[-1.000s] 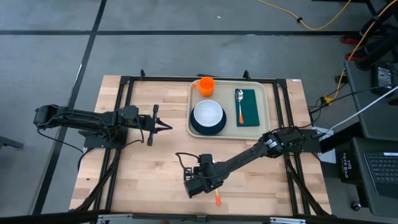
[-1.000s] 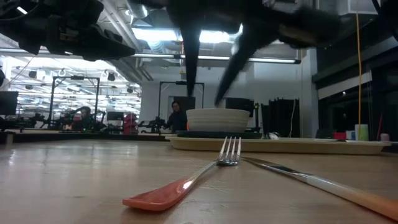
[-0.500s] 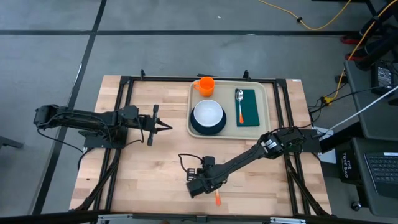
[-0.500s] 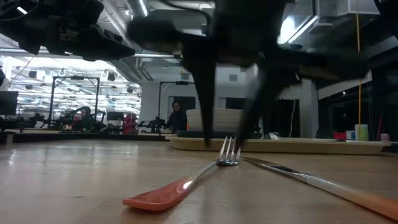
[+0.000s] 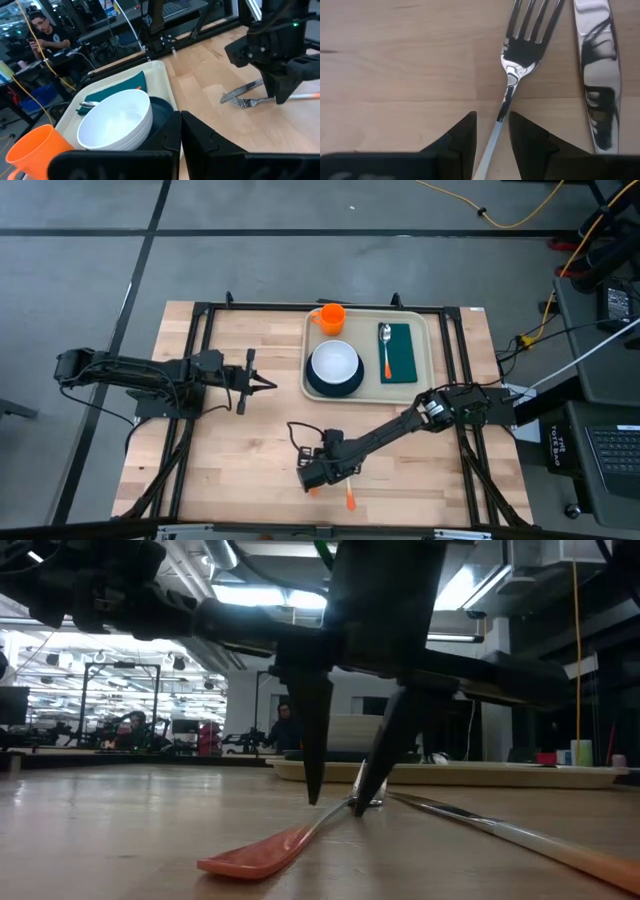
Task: Set up tray
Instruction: Put the orange fork to the right of the orange spoon on the serving tray
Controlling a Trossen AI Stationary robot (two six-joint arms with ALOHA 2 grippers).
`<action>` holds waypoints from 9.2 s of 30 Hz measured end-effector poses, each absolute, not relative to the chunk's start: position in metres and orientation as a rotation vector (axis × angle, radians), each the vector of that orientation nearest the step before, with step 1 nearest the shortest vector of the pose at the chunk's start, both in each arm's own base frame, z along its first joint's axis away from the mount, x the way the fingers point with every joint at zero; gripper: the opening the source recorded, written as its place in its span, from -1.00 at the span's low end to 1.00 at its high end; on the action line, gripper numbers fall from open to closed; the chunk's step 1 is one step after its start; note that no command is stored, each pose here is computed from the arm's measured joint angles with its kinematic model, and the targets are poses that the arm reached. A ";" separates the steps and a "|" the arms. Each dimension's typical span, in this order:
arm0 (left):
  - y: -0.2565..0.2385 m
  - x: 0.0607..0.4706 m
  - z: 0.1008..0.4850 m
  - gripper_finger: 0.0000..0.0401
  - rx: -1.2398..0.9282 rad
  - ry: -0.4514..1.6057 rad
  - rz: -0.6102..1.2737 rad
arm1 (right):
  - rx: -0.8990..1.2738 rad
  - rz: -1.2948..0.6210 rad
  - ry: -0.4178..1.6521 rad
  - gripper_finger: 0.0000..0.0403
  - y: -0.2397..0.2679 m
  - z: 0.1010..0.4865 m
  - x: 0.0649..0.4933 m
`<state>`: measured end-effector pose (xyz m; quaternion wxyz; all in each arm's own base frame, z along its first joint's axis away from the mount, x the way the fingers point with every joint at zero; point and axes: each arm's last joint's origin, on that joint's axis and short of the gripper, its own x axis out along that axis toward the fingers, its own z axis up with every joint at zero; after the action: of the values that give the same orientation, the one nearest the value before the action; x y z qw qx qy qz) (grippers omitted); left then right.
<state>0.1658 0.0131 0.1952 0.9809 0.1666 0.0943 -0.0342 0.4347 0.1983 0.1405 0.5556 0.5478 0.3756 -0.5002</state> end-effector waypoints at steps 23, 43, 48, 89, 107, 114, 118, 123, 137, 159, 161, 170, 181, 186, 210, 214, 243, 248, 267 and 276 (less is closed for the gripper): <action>0.013 0.165 0.194 -0.99 0.335 0.206 -0.072 | 1.171 -1.194 1.113 -0.50 0.184 0.140 0.429; 0.013 0.165 0.194 -0.96 0.335 0.204 -0.072 | 1.056 -1.095 1.183 -0.76 0.183 0.139 0.429; 0.013 0.165 0.194 -0.98 0.335 0.204 -0.071 | 1.058 -1.093 1.183 -0.77 0.183 0.139 0.429; 0.013 0.166 0.194 -0.98 0.336 0.200 -0.067 | 0.814 -0.958 1.150 -0.94 0.183 0.185 0.436; 0.013 0.166 0.195 -0.97 0.303 0.198 -0.063 | 0.561 -0.804 1.088 -0.94 0.172 0.279 0.408; 0.013 0.166 0.195 -0.99 0.302 0.198 -0.063 | 0.461 -0.741 1.095 -0.94 0.174 0.271 0.411; 0.013 0.166 0.195 -0.97 0.299 0.198 -0.063 | 0.460 -0.696 1.069 -0.94 0.180 0.260 0.415; 0.013 0.166 0.195 -0.96 0.278 0.198 -0.067 | 0.443 -0.707 0.990 -0.94 0.193 0.241 0.415; 0.013 0.166 0.195 -0.96 0.247 0.197 -0.073 | 0.394 -0.717 0.758 -0.94 0.211 0.187 0.411; 0.013 0.166 0.196 -0.98 0.248 0.183 -0.072 | 0.262 -0.591 0.495 -0.94 0.156 0.210 0.311; 0.013 0.166 0.196 -0.97 0.248 0.182 -0.072 | 0.257 -0.568 0.471 -0.94 0.148 0.208 0.299; 0.013 0.166 0.197 -0.99 0.252 0.174 -0.064 | 0.219 -0.505 0.378 -0.94 0.116 0.202 0.249; 0.015 0.167 0.200 -0.96 0.261 0.149 0.012 | 0.145 -0.507 0.307 -0.95 0.096 0.215 0.221; 0.016 0.167 0.201 -0.97 0.263 0.146 0.041 | 0.117 -0.542 0.287 -0.95 0.087 0.220 0.219; 0.017 0.167 0.201 -0.97 0.267 0.149 0.094 | 0.301 -0.931 0.316 -0.95 0.001 0.248 0.157; 0.017 0.167 0.201 -0.97 0.268 0.150 0.095 | 0.299 -0.995 0.325 -0.95 -0.008 0.247 0.156; 0.017 0.167 0.202 -0.96 0.355 0.150 0.089 | 0.538 -1.098 0.404 -0.95 -0.061 0.242 0.148; 0.017 0.167 0.202 -0.94 0.355 0.150 0.089 | 0.602 -1.076 0.425 -0.95 -0.071 0.244 0.148; 0.018 0.167 0.202 -0.95 0.355 0.151 0.089 | 0.814 -1.128 0.765 -0.95 -0.118 0.249 0.179; 0.017 0.166 0.200 -0.96 0.354 0.166 0.086 | 0.927 -1.153 0.915 -0.95 -0.141 0.223 0.187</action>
<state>0.1665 0.0175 0.2002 0.9800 0.1760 0.0824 0.0425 0.1866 -0.1413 0.2228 0.6449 0.4073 0.4018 -0.5067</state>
